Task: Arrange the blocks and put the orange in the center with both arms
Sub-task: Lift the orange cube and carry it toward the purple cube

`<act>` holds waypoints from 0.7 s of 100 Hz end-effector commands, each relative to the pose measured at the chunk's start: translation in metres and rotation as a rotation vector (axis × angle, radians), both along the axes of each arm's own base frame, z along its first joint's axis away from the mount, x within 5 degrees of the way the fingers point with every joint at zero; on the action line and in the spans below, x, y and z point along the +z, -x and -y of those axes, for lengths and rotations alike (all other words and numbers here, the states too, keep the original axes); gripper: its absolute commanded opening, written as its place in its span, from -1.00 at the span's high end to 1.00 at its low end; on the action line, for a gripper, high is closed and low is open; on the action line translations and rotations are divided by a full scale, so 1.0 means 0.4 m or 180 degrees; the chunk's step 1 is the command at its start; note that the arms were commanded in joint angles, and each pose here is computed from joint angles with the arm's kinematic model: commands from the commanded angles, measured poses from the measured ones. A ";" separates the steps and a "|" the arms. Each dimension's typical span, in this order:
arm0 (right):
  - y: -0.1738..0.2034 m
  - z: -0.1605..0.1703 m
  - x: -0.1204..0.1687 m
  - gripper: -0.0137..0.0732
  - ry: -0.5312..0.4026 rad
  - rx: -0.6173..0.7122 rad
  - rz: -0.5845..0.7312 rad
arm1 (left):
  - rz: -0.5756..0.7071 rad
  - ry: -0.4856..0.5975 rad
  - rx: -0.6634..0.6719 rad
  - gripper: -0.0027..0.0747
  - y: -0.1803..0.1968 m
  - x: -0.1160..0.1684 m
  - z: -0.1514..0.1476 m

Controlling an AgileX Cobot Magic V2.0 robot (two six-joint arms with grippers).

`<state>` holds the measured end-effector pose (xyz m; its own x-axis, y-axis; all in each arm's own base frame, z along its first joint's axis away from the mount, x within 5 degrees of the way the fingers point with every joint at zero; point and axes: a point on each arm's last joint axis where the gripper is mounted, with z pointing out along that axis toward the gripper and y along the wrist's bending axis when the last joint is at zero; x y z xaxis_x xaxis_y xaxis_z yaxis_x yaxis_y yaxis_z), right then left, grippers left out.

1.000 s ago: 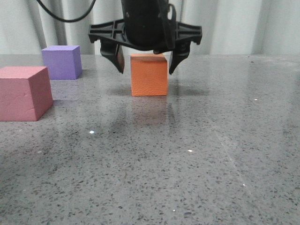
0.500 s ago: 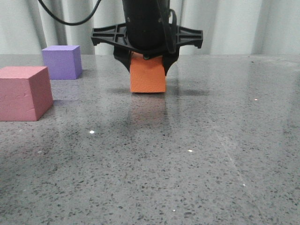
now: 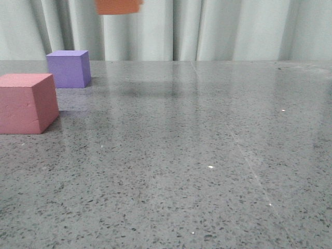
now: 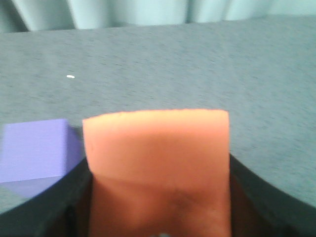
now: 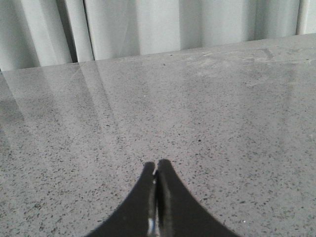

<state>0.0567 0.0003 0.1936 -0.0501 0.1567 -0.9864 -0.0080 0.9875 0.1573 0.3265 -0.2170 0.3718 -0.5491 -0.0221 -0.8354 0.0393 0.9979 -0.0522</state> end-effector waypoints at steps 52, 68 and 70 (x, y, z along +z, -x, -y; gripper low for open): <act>0.005 -0.002 0.034 0.96 0.0023 0.0023 0.0375 | -0.0086 0.0125 0.0048 0.72 0.011 -0.142 -0.217; 0.005 -0.002 0.034 0.96 0.0023 0.0023 0.0375 | -0.0073 0.0208 -0.0027 0.72 0.005 -0.177 -0.233; 0.005 -0.002 0.034 0.96 0.0023 0.0023 0.0375 | -0.0073 0.0214 -0.0037 0.72 0.005 -0.180 -0.234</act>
